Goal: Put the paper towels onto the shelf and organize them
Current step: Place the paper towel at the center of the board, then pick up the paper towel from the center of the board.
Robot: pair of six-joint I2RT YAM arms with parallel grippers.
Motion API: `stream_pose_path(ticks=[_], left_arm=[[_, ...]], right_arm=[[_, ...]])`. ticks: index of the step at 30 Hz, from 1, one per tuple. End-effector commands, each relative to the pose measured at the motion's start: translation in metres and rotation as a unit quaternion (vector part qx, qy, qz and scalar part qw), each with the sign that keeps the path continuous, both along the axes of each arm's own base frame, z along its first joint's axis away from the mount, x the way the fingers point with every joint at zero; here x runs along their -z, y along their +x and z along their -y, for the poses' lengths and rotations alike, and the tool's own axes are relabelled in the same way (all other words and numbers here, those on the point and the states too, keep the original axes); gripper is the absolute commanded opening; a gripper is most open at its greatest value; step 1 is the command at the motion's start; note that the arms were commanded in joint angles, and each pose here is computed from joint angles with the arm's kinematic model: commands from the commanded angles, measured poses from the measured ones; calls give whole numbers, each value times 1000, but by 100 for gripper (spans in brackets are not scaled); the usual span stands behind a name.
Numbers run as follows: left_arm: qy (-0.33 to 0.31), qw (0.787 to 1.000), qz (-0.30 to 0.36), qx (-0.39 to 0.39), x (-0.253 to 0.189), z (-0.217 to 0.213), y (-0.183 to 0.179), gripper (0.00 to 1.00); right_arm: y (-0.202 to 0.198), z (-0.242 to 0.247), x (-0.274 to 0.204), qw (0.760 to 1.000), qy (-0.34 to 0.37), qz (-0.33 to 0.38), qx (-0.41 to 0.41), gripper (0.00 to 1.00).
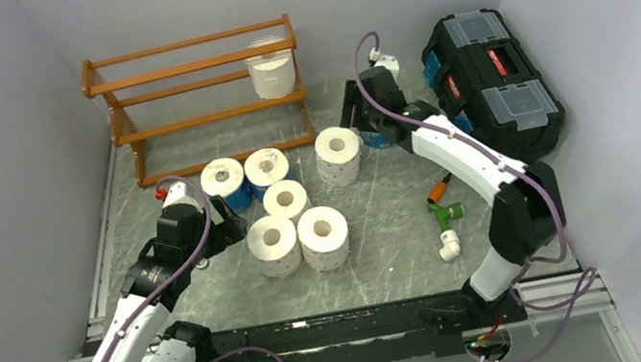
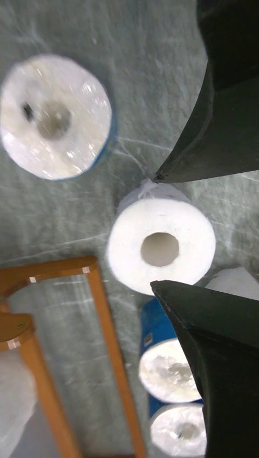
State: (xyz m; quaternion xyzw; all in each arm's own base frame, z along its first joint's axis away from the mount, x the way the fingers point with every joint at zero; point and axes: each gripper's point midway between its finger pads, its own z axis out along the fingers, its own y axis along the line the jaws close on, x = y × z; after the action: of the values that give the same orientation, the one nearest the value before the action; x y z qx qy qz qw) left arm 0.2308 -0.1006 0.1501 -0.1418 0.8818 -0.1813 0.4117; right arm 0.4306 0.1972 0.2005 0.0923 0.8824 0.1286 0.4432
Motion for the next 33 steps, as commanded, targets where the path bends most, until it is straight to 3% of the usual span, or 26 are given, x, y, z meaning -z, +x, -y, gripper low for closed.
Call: stream_pose_path(ticks=[1, 6, 17, 25, 30, 33], left_arm=[[-12, 1000, 15, 3, -16, 4, 4, 99], [-10, 1000, 13, 1, -16, 3, 4, 99], [8, 999, 36, -36, -30, -12, 9, 99], [19, 998, 17, -62, -30, -17, 20, 99], [-14, 992, 11, -127, -35, -38, 31, 99], [-30, 989, 0, -148, -43, -43, 46, 97]], right_arm=[[18, 40, -44, 992, -19, 97, 75, 70], [46, 58, -25, 994, -48, 70, 72, 70], [66, 40, -34, 994, -13, 106, 29, 70], [48, 21, -37, 995, 39, 96, -7, 70], [5, -8, -59, 984, 134, 114, -40, 70], [-14, -8, -62, 983, 135, 118, -37, 70]])
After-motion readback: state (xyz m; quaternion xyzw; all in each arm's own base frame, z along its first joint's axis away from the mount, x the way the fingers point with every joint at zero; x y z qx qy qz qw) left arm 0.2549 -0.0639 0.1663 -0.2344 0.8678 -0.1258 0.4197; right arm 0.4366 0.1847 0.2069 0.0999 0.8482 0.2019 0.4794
